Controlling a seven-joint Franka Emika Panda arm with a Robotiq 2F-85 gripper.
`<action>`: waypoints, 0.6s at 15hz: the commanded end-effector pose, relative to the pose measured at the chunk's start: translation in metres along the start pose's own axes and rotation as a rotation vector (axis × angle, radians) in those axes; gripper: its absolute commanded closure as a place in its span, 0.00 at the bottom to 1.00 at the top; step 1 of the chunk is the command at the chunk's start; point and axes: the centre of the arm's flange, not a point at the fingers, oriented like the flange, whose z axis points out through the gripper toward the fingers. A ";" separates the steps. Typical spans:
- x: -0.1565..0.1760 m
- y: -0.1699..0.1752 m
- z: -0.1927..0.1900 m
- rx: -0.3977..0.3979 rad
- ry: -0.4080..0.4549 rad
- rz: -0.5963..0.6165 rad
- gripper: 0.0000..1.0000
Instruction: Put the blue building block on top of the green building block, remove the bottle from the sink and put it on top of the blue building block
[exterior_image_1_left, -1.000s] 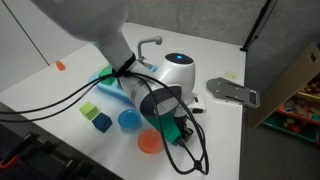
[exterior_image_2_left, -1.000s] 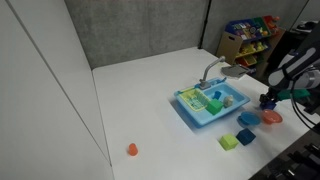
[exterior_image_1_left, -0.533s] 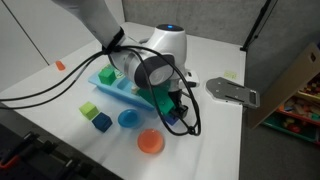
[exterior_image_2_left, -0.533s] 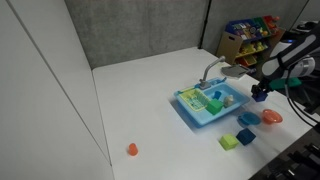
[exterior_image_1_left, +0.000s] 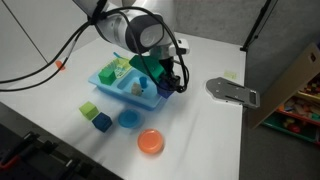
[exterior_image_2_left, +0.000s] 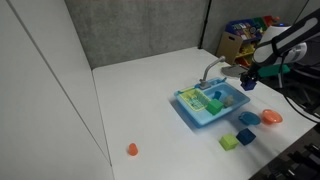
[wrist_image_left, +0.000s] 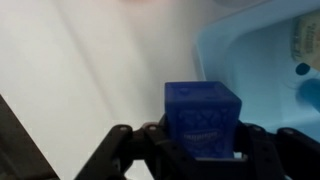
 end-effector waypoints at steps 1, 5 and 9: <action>0.007 -0.018 -0.029 -0.004 -0.010 -0.004 0.79; 0.005 -0.020 -0.020 0.007 0.001 -0.016 0.54; 0.005 -0.019 -0.020 0.006 0.000 -0.014 0.79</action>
